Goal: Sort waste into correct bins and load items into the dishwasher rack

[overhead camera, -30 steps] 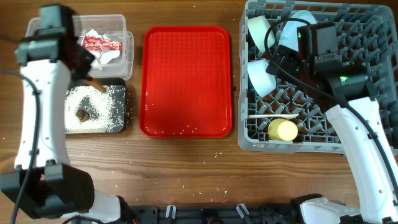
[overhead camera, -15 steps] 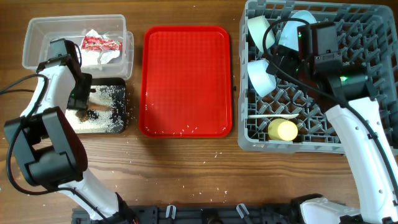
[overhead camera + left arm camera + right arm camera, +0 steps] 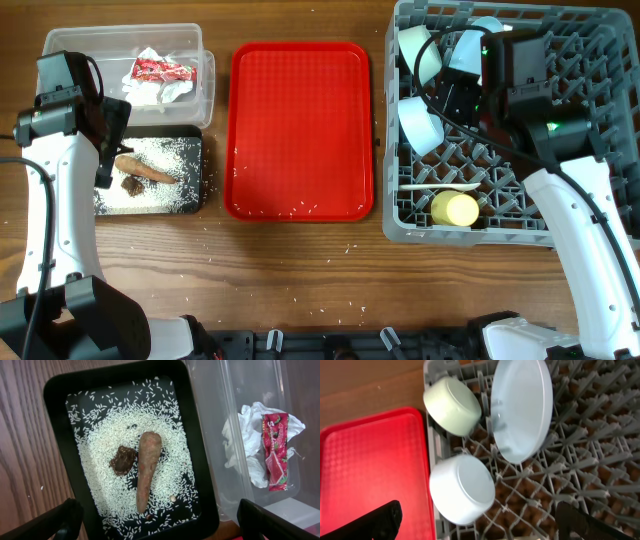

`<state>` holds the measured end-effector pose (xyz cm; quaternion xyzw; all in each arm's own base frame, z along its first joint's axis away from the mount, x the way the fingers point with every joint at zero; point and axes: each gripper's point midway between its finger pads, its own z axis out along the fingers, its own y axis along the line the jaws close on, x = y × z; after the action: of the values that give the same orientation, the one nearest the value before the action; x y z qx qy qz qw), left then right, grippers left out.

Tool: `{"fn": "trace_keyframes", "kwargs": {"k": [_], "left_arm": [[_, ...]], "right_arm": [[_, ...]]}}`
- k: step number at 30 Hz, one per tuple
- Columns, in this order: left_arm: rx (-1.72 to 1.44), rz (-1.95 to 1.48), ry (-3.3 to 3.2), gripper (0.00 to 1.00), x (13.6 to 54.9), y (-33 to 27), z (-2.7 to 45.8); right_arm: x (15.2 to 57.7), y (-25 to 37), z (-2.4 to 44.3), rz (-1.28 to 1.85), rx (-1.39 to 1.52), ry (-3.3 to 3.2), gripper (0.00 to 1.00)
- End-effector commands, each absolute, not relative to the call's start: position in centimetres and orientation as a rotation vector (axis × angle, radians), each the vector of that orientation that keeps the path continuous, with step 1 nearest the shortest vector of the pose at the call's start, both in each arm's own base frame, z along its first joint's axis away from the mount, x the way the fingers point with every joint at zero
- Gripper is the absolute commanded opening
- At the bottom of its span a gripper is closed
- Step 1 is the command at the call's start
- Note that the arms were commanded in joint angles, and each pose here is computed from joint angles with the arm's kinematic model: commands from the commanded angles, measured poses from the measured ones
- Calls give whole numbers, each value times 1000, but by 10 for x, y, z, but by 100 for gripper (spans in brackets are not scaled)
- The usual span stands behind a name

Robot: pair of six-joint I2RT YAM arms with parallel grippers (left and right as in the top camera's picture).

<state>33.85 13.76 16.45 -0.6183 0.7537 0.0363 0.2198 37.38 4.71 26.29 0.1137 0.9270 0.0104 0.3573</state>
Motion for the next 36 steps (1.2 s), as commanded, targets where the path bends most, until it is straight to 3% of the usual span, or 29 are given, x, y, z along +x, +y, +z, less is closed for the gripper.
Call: {"fn": "trace_keyframes", "kwargs": {"k": [1, 6, 11, 17, 24, 36], "left_arm": [[-1693, 119, 2085, 100, 339, 141, 167], [-1693, 119, 2085, 100, 339, 141, 167], [-1693, 119, 2085, 100, 339, 141, 167], [-1693, 119, 2085, 100, 339, 141, 167], [-1693, 119, 2085, 100, 339, 141, 167], [-1693, 119, 2085, 100, 339, 141, 167]], "right_arm": [[381, 52, 272, 58, 265, 2353, 100], [373, 98, 271, 373, 140, 2410, 100], [375, 89, 272, 278, 86, 2398, 100], [395, 83, 306, 211, -69, 2200, 100], [337, 41, 324, 179, -16, 1975, 100], [257, 7, 223, 124, 60, 1656, 100]]}}
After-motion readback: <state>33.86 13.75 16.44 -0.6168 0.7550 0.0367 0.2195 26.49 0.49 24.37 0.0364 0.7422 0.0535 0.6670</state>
